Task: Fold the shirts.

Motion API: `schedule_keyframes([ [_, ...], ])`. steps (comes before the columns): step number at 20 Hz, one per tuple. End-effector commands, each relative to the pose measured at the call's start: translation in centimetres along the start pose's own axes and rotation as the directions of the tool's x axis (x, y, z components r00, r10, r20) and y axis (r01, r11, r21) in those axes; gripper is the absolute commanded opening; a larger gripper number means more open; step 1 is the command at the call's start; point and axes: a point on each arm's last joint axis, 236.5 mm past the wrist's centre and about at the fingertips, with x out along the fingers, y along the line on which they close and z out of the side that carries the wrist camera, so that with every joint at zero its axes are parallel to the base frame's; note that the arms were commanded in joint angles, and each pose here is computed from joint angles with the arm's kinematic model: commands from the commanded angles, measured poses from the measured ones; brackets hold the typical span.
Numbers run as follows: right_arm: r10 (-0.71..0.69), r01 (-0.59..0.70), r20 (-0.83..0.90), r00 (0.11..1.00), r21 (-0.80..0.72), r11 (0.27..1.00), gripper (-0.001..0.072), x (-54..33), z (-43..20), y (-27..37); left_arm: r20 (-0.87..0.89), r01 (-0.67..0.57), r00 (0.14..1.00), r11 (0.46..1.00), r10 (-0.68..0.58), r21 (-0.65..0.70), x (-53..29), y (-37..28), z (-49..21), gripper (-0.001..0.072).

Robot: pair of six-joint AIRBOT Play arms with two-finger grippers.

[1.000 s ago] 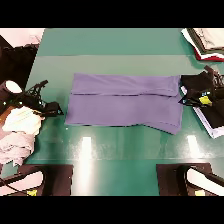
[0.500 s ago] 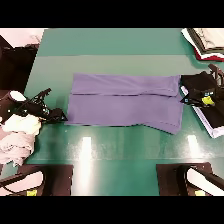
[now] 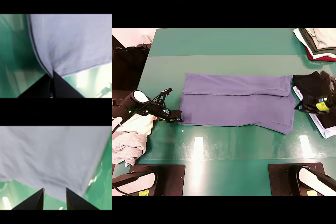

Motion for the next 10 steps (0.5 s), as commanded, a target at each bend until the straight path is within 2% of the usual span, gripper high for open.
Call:
schedule_keyframes([
  [1,0.003,0.008,-0.084,0.996,0.131,0.991,0.039,1.6,-4.6,-3.1,0.012,0.002,1.0,0.999,-0.003,0.032,-1.2,-0.9,0.6,0.0026],
  [2,0.016,0.004,-0.108,0.994,0.185,0.983,0.0522,2.5,-6.4,-3.9,0.033,0.0,0.999,0.999,-0.001,0.039,-1.7,-1.1,1.1,0.0026],
  [3,0.031,0.0,-0.129,0.991,0.234,0.972,0.0536,3.6,-8.0,-4.6,0.049,-0.002,0.999,0.999,0.0,0.046,-2.0,-1.2,1.5,0.0026],
  [5,0.052,-0.005,-0.158,0.986,0.283,0.959,0.0528,5.5,-10.2,-5.0,0.061,-0.003,0.998,0.999,0.0,0.051,-2.3,-1.4,1.8,0.0026],
  [6,0.061,-0.012,-0.164,0.984,0.286,0.958,0.0502,6.4,-10.8,-5.1,0.06,-0.003,0.998,0.999,0.0,0.051,-2.3,-1.4,1.8,0.0026],
  [8,0.125,-0.082,-0.129,0.984,0.297,0.951,0.0492,7.7,-10.5,-4.0,0.057,-0.002,0.998,0.999,-0.001,0.051,-2.3,-1.4,1.7,0.0026],
  [9,0.15,-0.112,-0.104,0.983,0.307,0.945,0.0447,8.1,-9.9,-3.5,0.051,0.0,0.999,0.999,-0.002,0.051,-2.3,-1.4,1.6,0.0027],
  [10,0.164,-0.131,-0.079,0.983,0.315,0.94,0.0446,8.3,-9.3,-3.3,0.048,0.001,0.999,0.999,-0.003,0.051,-2.3,-1.4,1.5,0.0027],
])
